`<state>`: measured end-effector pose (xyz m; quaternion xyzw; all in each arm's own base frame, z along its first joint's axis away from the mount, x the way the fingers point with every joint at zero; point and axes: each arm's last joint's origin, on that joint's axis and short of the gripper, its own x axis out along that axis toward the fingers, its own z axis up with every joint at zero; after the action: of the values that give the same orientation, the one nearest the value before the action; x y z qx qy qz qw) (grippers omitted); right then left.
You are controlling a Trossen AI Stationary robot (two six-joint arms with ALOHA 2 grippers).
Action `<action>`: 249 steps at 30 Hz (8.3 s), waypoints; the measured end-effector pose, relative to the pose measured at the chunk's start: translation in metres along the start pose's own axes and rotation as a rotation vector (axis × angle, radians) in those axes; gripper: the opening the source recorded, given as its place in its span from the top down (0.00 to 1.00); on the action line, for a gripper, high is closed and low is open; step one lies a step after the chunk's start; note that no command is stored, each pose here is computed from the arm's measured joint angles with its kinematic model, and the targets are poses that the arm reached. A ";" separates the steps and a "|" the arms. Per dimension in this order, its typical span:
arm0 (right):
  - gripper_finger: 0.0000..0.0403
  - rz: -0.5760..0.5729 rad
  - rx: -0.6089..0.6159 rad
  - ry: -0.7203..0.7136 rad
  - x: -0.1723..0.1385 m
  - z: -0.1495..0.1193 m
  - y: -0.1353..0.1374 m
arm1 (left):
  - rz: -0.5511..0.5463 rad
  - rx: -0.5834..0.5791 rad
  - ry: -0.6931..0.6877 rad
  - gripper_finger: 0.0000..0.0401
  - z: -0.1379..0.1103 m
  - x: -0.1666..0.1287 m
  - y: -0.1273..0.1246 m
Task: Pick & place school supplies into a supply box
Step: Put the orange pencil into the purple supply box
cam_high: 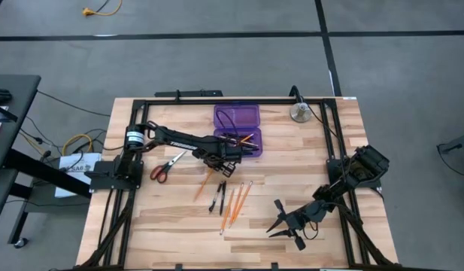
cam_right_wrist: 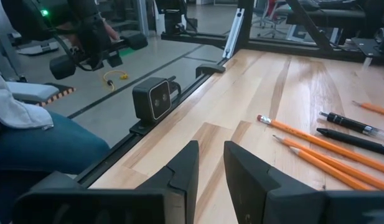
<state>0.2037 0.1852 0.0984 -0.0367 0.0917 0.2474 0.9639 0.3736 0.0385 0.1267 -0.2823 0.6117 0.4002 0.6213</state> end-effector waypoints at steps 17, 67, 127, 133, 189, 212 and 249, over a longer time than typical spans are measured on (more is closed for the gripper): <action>0.82 0.000 0.000 0.000 0.000 0.000 0.000 | 0.017 0.117 0.073 0.98 -0.017 -0.034 -0.023; 0.82 -0.118 0.006 0.090 0.005 -0.008 -0.032 | -0.130 0.578 -0.415 0.97 0.109 -0.121 0.012; 0.82 -0.140 0.058 0.158 0.005 -0.015 -0.037 | -0.237 0.569 -0.532 0.91 0.129 -0.115 -0.027; 0.82 -0.140 0.058 0.158 0.005 -0.015 -0.037 | -0.223 0.551 -0.534 0.91 0.131 -0.115 -0.025; 0.82 -0.174 0.270 0.051 0.007 -0.006 -0.048 | -0.475 0.670 -0.898 0.67 -0.276 -0.319 -0.042; 0.82 -0.068 0.140 -0.064 0.054 0.042 -0.113 | -0.162 0.489 -0.878 0.67 -0.217 -0.261 0.085; 0.84 -0.628 0.868 0.513 0.061 0.112 -0.191 | -0.600 0.533 -0.975 0.67 -0.130 -0.042 0.146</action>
<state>0.3661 0.0596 0.2013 0.2766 0.3993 -0.1263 0.8649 0.1847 -0.0011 0.1768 -0.0622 0.2312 0.1254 0.9628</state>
